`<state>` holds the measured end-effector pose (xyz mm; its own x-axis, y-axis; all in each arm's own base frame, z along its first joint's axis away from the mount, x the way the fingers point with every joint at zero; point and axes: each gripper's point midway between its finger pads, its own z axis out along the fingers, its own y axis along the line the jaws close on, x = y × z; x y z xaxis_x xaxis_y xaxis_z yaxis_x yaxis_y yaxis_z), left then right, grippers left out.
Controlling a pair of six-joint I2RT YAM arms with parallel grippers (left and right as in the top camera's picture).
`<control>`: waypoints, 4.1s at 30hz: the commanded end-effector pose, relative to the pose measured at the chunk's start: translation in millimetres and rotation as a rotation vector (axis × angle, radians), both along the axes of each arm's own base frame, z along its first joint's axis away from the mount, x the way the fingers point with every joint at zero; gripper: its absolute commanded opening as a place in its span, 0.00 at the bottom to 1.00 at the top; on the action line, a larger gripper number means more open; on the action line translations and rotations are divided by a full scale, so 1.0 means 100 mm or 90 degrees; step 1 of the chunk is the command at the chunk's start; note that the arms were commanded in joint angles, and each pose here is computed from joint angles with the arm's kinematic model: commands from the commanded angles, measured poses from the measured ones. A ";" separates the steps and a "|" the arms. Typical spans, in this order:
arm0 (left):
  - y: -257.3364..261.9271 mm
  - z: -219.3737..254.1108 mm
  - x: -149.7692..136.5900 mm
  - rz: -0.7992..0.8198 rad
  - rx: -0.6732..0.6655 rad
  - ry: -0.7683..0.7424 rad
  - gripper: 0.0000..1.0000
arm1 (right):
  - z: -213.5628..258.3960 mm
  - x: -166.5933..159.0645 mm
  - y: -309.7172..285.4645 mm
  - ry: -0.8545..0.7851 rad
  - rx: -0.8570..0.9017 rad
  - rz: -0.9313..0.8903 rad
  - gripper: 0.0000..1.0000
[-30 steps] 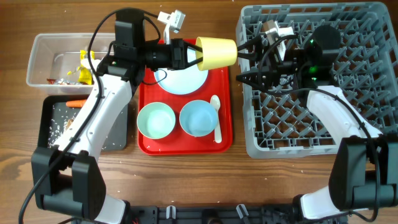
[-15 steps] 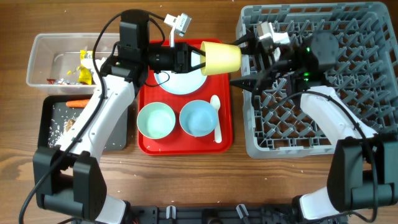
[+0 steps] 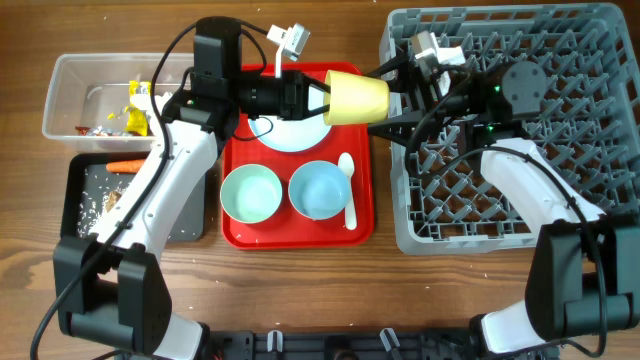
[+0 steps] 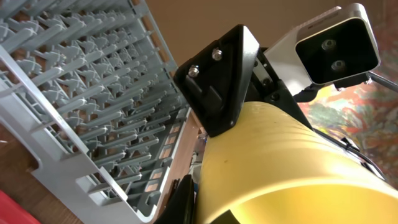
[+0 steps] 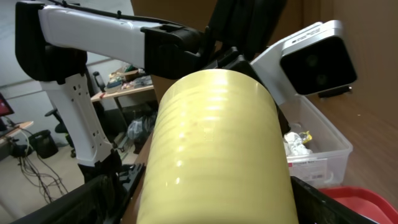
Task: Sort waste into correct bins and load items into the dishwasher rack
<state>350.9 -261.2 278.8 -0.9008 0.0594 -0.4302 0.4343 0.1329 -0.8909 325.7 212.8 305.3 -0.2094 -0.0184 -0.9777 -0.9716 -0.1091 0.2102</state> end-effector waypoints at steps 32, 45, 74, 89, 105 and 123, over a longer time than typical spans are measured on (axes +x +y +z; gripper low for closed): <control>0.00 -0.09 0.02 0.005 0.013 0.013 0.05 | 0.00 -0.22 0.27 -0.057 -0.001 0.075 0.63; 0.04 -0.15 0.14 0.047 0.035 0.008 0.20 | 0.05 -0.26 0.27 -0.068 0.000 0.077 0.42; 0.39 -0.27 0.47 0.157 0.075 0.014 0.09 | 0.07 -0.08 0.02 -0.002 -0.011 0.025 0.33; 0.70 -0.65 0.72 0.299 0.192 0.065 0.04 | -0.02 0.17 -0.23 0.164 -0.017 -0.037 0.36; 1.40 -1.40 0.51 0.448 0.497 0.164 0.04 | -0.44 0.27 -0.29 0.327 -0.026 -0.054 0.54; 1.77 -0.64 -0.59 0.565 0.714 0.079 0.08 | -0.53 0.86 -0.75 0.523 0.012 -0.286 0.50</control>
